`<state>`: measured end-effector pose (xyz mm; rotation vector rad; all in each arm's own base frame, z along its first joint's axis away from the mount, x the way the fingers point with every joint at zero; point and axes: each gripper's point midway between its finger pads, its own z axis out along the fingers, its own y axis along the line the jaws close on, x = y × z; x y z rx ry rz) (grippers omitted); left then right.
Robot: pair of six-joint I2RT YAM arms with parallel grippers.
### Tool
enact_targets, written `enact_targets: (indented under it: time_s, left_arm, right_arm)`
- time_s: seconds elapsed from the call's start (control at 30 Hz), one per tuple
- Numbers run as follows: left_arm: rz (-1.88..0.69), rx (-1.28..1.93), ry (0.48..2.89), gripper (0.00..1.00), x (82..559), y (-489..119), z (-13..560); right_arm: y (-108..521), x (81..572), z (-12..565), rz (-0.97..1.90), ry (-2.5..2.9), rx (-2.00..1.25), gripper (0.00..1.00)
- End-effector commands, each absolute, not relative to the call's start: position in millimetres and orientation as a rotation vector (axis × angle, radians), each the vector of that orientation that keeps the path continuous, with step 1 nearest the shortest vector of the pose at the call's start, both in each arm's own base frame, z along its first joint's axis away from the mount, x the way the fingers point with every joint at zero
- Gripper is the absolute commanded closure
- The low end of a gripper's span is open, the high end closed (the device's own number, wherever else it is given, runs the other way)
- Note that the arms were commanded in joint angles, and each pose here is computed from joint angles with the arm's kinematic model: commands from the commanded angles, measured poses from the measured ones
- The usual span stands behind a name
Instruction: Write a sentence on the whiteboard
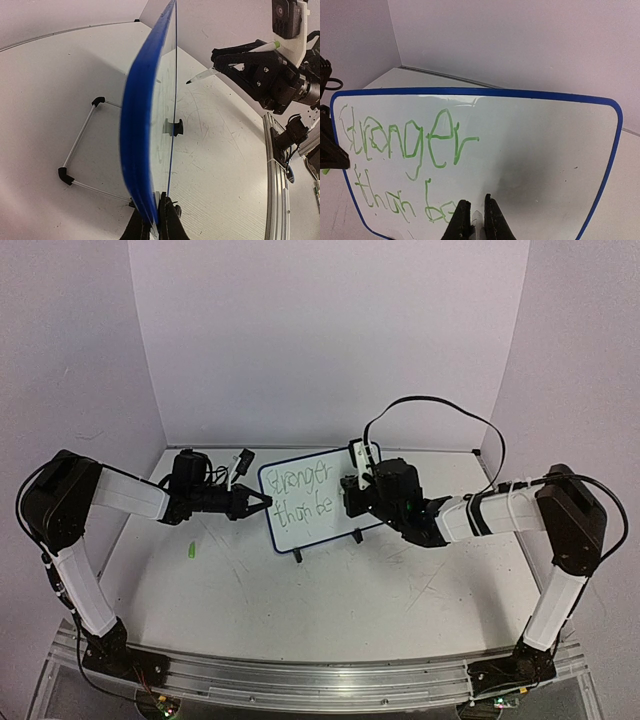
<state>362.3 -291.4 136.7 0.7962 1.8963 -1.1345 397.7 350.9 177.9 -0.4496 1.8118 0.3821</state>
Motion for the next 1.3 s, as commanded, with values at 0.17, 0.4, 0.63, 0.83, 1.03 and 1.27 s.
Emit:
enact_targets:
  time_s: [0.17, 0.4, 0.63, 0.83, 1.03, 1.27]
  left_arm:
    - [-0.934, 0.781, 1.949, 1.0, 382.1, -274.4, 118.2]
    - [-0.936, 0.783, 1.948, 1.0, 382.1, -275.0, 118.4]
    - [-0.939, 0.786, 1.945, 1.0, 382.0, -275.6, 119.2]
    - [-0.94, 0.786, 1.946, 1.0, 382.5, -275.8, 118.6]
    - [-0.941, 0.787, 1.947, 1.0, 382.7, -276.3, 118.1]
    - [-0.941, 0.786, 1.95, 1.0, 382.9, -276.0, 116.7]
  right_arm:
    - [356.4, 407.4, 199.8, 0.389, 1.758, -0.43, 1.0]
    - [361.8, 409.4, 199.4, 0.401, 1.758, -0.44, 1.0]
    - [361.0, 416.4, 200.6, 0.375, 1.759, -0.412, 1.0]
    - [357.1, 419.4, 195.7, 0.347, 1.77, -0.398, 1.0]
    - [356.5, 423.5, 194.0, 0.326, 1.77, -0.386, 1.0]
    - [363.5, 426.6, 189.9, 0.332, 1.77, -0.411, 1.0]
